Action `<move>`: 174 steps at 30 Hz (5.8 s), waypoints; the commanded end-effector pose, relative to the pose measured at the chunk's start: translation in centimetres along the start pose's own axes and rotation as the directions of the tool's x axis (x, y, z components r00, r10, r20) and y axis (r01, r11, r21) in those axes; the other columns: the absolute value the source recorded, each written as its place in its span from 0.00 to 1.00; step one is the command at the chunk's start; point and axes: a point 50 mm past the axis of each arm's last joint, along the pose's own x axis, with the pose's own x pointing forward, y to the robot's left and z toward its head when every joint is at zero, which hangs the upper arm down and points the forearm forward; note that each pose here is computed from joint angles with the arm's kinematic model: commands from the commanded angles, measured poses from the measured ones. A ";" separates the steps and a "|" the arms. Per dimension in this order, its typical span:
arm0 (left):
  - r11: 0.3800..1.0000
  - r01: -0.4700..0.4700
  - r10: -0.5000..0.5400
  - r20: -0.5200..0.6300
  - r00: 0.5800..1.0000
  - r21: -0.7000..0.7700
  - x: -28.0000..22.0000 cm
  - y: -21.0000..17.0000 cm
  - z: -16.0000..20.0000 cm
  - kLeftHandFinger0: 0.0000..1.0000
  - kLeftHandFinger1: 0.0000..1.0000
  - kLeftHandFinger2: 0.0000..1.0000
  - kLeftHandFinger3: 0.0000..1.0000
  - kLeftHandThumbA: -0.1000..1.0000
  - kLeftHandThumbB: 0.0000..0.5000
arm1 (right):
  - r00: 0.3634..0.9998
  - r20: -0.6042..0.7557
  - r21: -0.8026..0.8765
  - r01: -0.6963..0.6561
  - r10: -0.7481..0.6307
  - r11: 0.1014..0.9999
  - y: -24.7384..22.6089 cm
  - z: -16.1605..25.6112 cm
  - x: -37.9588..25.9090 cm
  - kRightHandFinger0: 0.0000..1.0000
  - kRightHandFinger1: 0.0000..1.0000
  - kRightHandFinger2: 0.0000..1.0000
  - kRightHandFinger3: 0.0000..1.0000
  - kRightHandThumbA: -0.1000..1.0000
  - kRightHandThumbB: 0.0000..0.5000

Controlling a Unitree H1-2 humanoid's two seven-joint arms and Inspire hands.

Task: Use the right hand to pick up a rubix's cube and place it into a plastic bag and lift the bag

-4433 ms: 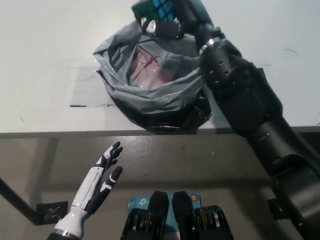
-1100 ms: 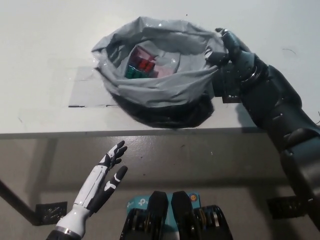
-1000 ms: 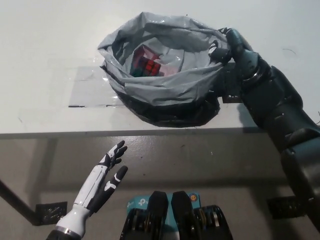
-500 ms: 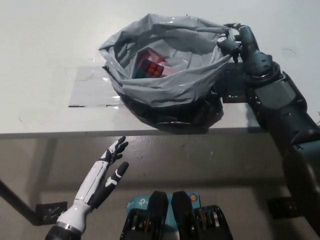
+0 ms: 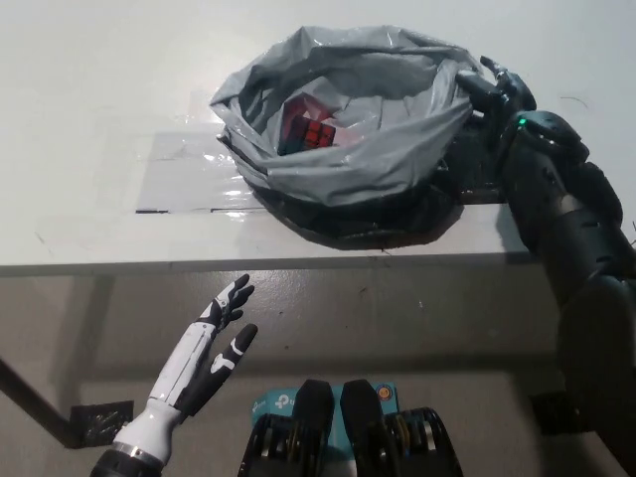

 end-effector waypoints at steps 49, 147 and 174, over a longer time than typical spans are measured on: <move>0.999 0.019 -0.022 0.074 0.997 0.040 0.5 0.1 1.7 1.00 1.00 1.00 1.00 0.91 0.30 | 0.457 0.611 0.301 -0.889 0.646 0.344 21.6 29.4 -26.4 0.00 0.10 0.73 1.00 0.00 0.20; 0.998 -0.002 -0.006 0.119 0.993 0.066 2.7 1.6 2.2 1.00 1.00 1.00 1.00 1.00 0.34 | -0.003 0.912 -0.411 0.045 0.411 0.911 -4.4 7.1 -31.2 1.00 1.00 1.00 1.00 1.00 0.72; 0.997 0.005 -0.007 0.023 1.000 0.074 -2.9 0.5 0.1 1.00 1.00 1.00 1.00 1.00 0.40 | 0.749 0.557 -0.666 0.146 0.358 0.732 -13.2 -19.8 -24.5 1.00 1.00 1.00 1.00 1.00 0.46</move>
